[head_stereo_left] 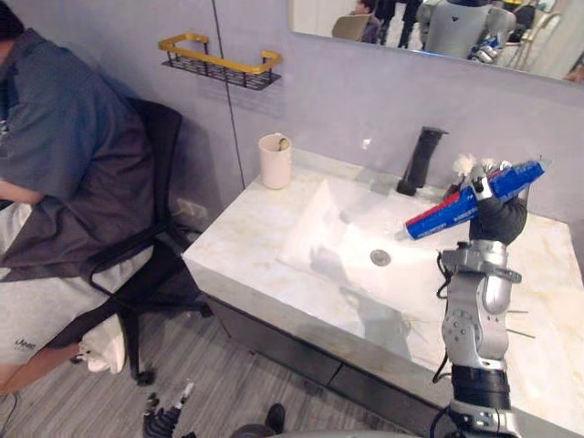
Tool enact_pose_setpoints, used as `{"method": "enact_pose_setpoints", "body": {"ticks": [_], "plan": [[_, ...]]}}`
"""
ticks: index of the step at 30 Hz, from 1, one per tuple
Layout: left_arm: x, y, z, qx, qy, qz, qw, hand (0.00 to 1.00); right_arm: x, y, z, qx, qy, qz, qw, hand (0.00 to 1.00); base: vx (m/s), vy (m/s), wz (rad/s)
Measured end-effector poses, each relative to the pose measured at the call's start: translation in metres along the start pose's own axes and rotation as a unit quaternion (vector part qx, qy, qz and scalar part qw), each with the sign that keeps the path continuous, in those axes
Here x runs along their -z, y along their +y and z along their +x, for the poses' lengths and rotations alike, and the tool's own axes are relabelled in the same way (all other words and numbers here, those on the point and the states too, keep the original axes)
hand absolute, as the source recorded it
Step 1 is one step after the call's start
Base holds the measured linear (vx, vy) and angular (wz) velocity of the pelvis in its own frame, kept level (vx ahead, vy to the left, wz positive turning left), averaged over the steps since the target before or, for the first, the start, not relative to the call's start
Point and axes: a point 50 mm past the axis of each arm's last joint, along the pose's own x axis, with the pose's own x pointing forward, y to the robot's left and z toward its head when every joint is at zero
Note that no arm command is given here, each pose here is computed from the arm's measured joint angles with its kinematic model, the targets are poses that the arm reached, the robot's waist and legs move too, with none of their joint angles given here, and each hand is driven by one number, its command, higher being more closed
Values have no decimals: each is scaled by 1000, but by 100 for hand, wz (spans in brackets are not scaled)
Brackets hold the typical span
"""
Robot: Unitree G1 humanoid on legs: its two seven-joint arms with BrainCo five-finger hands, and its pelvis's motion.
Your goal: Organize washtable
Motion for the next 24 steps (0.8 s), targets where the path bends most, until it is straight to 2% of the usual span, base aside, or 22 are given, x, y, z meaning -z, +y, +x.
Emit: {"method": "enact_pose_setpoints", "body": {"ticks": [5, 10, 15, 24], "plan": [[-1, -8, 3, 32, -1, 31, 999, 0, -34, 19, 64, -10, -78, -44, 996, 100, 40, -46, 19], [-9, -14, 7, 45, -14, 43, 998, 0, -71, 43, 108, 3, -144, -80, 986, 100, 20, -43, 17], [-19, -20, 12, 59, -32, 53, 996, 0, -86, 65, 131, 19, -159, -100, 982, 100, 5, -24, 10], [-37, -29, 20, 67, -64, 63, 994, 0, -104, 77, 151, 49, -170, -126, 976, 100, -8, -17, 22]]}}
